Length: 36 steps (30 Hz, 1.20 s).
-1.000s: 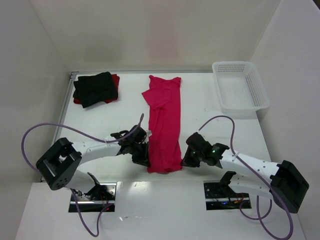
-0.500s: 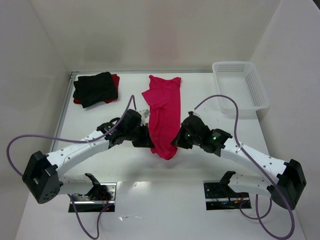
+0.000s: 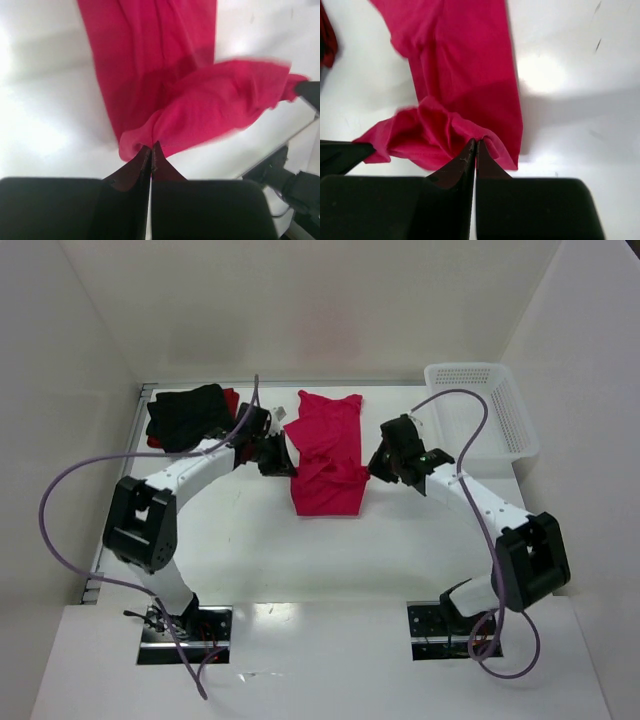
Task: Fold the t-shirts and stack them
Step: Fold the folded rectangular tshirt in 1/3 of the way
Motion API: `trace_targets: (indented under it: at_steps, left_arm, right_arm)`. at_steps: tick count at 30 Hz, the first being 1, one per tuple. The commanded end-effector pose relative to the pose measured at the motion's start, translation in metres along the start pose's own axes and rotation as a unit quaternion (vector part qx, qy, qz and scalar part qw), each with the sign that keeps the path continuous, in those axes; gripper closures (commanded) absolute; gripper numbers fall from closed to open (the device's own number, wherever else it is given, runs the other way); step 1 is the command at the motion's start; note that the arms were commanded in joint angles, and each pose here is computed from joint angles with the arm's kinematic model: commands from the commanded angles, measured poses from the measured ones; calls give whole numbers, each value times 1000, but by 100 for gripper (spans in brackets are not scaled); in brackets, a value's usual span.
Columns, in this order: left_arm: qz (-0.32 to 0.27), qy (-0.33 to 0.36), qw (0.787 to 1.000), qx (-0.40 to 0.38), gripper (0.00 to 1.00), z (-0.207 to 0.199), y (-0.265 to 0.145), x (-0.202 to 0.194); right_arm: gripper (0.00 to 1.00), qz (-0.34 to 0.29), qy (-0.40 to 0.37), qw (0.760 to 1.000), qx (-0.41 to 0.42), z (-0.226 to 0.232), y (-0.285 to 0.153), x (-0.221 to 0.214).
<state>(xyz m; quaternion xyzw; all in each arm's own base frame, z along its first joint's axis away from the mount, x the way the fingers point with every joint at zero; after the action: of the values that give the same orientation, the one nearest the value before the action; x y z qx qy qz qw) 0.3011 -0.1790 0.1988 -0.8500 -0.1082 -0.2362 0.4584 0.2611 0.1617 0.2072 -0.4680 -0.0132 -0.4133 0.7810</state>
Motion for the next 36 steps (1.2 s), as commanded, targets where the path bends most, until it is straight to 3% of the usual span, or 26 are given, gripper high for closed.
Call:
trace_targets:
  at_steps: [1,12,19,24,25,28,29,32,33,36]
  left_arm:
    - [-14,37,999,-37,100,6,16,31]
    - [7,24,998,-64,100,38,69,67]
    - [-15,-5,999,-43,100,67,73,84]
    - [-17,-8,998,-55,90,77,88,97]
    - [-25,-3,998,-57,83,76,88,104]
    - [-22,-5,998,-56,69,77,91,106]
    - [-21,-5,998,-62,54,76,91,105]
    - [-22,0,998,-62,39,75,88,105]
    - [-35,3,997,-62,32,74,77,111]
    - [-43,7,997,-59,26,76,68,113]
  right_arm:
    - [100,-75,-9,996,38,26,11,42]
    - [100,-35,-29,998,39,47,91,58]
    - [100,-46,-19,998,23,41,122,85]
    - [100,-33,-25,999,11,34,145,93]
    - [100,-35,-31,999,20,40,143,96]
    - [84,-25,-31,999,31,45,149,97]
    - [79,-25,-31,999,31,45,149,97]
    - [57,-16,-36,998,39,45,149,96]
    - [44,-19,-42,998,41,45,147,96]
    - [27,-38,-48,996,65,53,132,102]
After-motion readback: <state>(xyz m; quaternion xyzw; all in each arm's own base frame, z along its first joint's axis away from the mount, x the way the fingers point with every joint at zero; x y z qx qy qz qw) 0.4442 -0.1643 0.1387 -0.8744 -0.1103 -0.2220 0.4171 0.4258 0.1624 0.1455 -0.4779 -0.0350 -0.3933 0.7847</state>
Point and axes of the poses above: each gripper's point midway between its finger pads, its own y axis out along the fingers, its own z axis along the line the jaws close on, x = y × z, the point moved 10 cm from there along -y, back along the fingers, and after that the axes turned 11 degrees about y, right-handed, at the moved point
